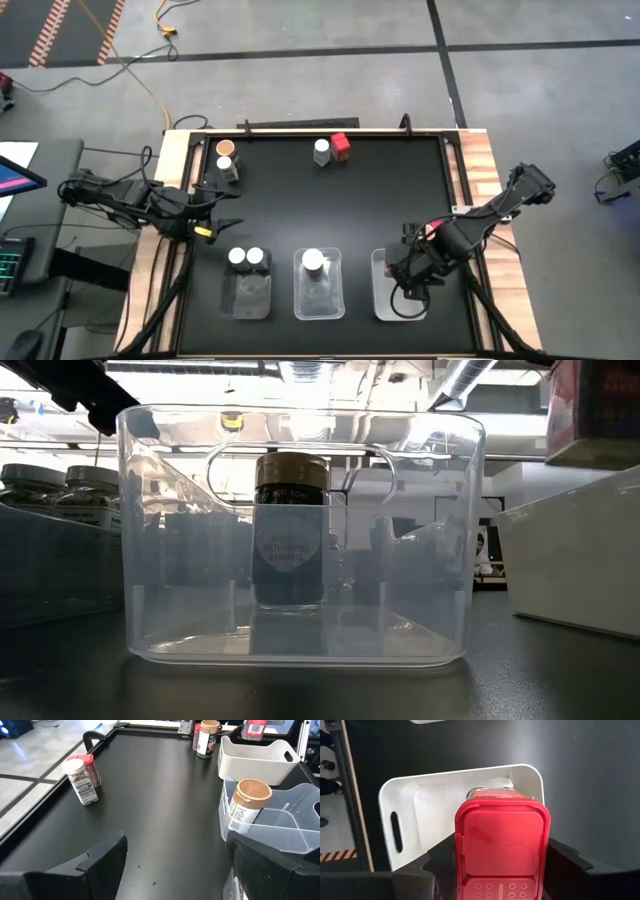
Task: Sort spices by type
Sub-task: Put the top right red seasoning can into the white bin
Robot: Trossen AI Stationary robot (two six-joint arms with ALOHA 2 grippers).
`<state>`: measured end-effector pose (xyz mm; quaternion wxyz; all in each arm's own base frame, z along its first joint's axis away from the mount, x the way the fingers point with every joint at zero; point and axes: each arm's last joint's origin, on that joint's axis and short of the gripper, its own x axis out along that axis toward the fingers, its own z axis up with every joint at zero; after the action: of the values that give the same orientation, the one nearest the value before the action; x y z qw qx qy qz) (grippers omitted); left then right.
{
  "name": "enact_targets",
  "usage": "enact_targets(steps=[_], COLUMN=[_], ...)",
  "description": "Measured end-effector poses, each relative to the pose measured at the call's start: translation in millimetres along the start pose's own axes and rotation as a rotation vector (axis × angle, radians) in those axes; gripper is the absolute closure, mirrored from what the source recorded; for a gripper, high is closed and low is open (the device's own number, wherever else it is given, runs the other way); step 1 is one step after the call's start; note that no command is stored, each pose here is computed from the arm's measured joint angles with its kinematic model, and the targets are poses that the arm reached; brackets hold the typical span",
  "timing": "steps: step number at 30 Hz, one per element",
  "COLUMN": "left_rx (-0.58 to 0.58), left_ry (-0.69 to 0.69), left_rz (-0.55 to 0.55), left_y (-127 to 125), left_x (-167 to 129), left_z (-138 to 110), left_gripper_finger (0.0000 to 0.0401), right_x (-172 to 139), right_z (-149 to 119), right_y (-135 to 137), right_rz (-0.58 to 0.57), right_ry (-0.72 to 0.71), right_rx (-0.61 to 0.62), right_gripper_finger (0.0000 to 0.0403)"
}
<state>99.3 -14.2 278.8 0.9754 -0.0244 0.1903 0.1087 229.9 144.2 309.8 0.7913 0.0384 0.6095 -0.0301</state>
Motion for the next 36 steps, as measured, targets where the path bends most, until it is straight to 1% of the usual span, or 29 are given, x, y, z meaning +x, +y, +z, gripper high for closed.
enact_targets(steps=[6,12,15,17,21,28,36], left_rx=[-0.002,-0.011,-0.018,-0.022,-0.029,-0.03,-0.028], left_ry=[0.0,-0.001,-0.001,-0.003,-0.003,-0.003,-0.003], left_rz=[0.0,0.0,0.0,0.0,0.001,0.001,0.004], left_y=[-0.1,-0.1,-0.1,-0.1,-0.1,0.0,0.1], left_x=[0.1,0.1,0.1,0.0,0.0,0.0,0.0], left_z=[0.1,0.1,0.2,0.3,0.3,0.3,0.2], left_gripper_finger=[0.0079,0.0079,0.0079,0.0079,0.0079,0.0079,0.0079], right_x=[24.2,33.2,35.9,40.9,43.9,47.6,74.6], right_z=[-9.2,-26.3,-29.5,-30.8,-29.3,-27.9,-19.4], right_y=[-3.1,-23.2,-30.4,-34.1,-34.9,-34.6,-26.0], right_rz=[0.021,0.057,0.068,0.085,0.123,0.112,0.071], right_ry=[-0.029,-0.043,-0.047,-0.018,-0.009,0.004,0.069], right_rx=[-0.032,0.002,-0.003,-0.012,-0.023,-0.066,-0.111], right_gripper_finger=[0.0153,0.0153,0.0153,0.0152,0.0153,0.0153,0.0152])
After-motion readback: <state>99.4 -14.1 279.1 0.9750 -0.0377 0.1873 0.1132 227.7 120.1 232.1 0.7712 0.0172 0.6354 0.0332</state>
